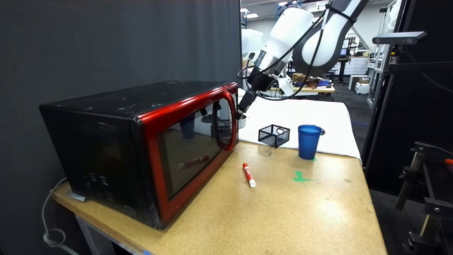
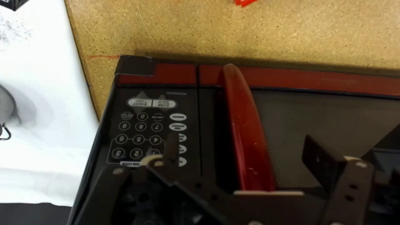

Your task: Open the microwave door

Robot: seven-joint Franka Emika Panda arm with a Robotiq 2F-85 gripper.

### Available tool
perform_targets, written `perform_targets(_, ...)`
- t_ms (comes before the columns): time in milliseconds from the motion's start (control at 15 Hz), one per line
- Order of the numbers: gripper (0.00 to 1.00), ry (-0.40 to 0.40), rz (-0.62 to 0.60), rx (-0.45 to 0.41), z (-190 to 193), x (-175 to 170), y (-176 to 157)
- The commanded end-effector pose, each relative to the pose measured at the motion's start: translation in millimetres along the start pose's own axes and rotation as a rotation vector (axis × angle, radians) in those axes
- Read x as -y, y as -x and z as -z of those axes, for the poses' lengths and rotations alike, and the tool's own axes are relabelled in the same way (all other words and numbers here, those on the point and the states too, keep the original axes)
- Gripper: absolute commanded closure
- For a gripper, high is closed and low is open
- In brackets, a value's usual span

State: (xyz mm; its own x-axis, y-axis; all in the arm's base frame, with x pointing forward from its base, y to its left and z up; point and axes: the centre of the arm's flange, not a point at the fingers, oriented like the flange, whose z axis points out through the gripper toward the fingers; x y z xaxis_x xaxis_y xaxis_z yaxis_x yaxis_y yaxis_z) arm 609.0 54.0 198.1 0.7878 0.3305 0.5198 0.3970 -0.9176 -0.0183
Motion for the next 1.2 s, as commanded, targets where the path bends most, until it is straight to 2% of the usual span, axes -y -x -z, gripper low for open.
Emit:
perform_targets(0,0.00,-0.010,0.025,-0.012,-15.9,-3.9,-15.1)
perform_targets(200,0.00,-0.020,0.028,-0.024,-25.1,-3.0,-23.1)
perform_targets(267,0.25,-0.023,0.031,-0.026,-27.7,-2.1,-24.8)
perform_targets(333,0.26,-0.026,0.030,-0.031,-29.6,-1.7,-26.5)
perform_targets(867,0.84,-0.034,0.023,-0.032,-33.3,-0.8,-25.6)
perform_targets(1000,0.95,-0.036,0.038,-0.031,-33.4,-0.7,-24.7)
perform_targets(1133,0.93,-0.035,0.043,-0.030,-32.9,-1.4,-22.9)
